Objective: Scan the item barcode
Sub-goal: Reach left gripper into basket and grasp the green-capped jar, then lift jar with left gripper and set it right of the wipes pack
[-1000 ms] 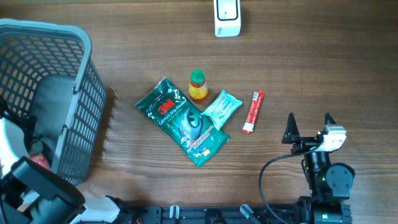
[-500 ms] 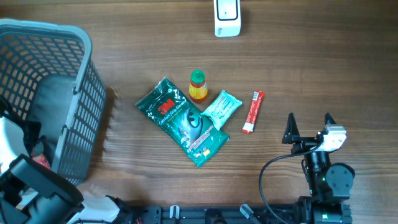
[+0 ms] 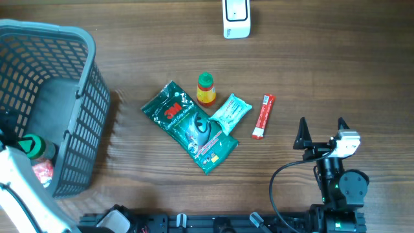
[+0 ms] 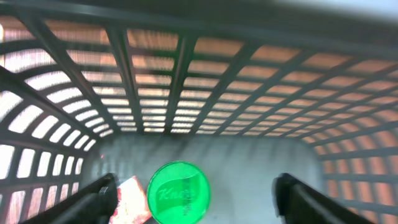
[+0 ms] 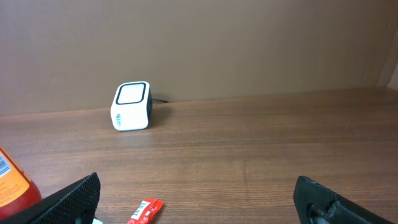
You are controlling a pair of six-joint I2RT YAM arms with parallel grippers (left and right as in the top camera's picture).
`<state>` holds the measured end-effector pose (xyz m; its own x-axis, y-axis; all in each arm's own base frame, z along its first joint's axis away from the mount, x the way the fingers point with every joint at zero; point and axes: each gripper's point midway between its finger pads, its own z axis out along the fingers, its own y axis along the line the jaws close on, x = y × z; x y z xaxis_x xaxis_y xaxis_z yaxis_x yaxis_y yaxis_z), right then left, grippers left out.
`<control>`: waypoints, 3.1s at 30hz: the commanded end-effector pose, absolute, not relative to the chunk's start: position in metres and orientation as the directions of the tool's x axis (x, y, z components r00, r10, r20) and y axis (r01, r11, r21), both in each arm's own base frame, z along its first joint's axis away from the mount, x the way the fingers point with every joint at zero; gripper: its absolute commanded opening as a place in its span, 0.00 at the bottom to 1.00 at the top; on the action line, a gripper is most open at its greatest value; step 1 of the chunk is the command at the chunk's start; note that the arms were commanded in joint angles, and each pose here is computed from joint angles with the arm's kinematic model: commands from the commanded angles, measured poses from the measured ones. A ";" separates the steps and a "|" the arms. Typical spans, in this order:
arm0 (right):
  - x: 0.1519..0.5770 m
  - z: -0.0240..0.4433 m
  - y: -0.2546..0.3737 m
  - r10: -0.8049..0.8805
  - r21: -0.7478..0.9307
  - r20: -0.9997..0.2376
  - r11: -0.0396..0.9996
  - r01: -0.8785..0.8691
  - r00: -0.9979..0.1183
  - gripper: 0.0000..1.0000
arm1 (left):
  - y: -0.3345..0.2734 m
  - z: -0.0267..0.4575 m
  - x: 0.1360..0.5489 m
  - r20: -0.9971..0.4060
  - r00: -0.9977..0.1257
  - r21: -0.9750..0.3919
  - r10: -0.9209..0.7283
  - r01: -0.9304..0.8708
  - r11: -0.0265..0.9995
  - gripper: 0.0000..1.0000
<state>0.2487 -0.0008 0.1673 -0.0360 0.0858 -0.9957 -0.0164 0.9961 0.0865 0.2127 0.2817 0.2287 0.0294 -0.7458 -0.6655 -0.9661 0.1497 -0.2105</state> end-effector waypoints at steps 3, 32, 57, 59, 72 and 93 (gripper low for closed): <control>0.249 0.168 -0.001 0.079 0.080 -0.996 0.997 -0.014 -0.032 1.00 | 0.275 0.223 0.210 -0.645 -0.003 -0.183 -0.765 -0.970 0.158 1.00; 0.249 0.168 -0.001 0.080 0.080 -0.996 0.997 -0.014 -0.032 1.00 | 0.263 0.061 0.234 -0.244 -0.122 -0.025 -0.962 -0.991 0.132 0.86; 0.249 0.168 -0.001 0.080 0.080 -0.996 0.997 -0.014 -0.032 1.00 | 0.079 0.419 0.282 -0.608 -0.218 -0.693 -0.763 -0.323 0.645 0.68; 0.249 0.168 -0.001 0.080 0.080 -0.996 0.997 -0.014 -0.032 1.00 | 0.039 0.426 0.280 -0.624 -0.297 -0.691 -0.723 -0.222 0.688 0.68; 0.249 0.168 -0.001 0.079 0.080 -0.996 0.997 -0.014 -0.032 1.00 | -0.163 0.331 0.273 -0.435 -0.844 -0.583 -0.312 0.000 0.813 0.63; 0.249 0.168 -0.001 0.080 0.080 -0.996 0.997 -0.014 -0.032 1.00 | -0.333 0.058 0.285 -0.155 -0.986 -0.166 -0.058 -0.032 0.986 0.62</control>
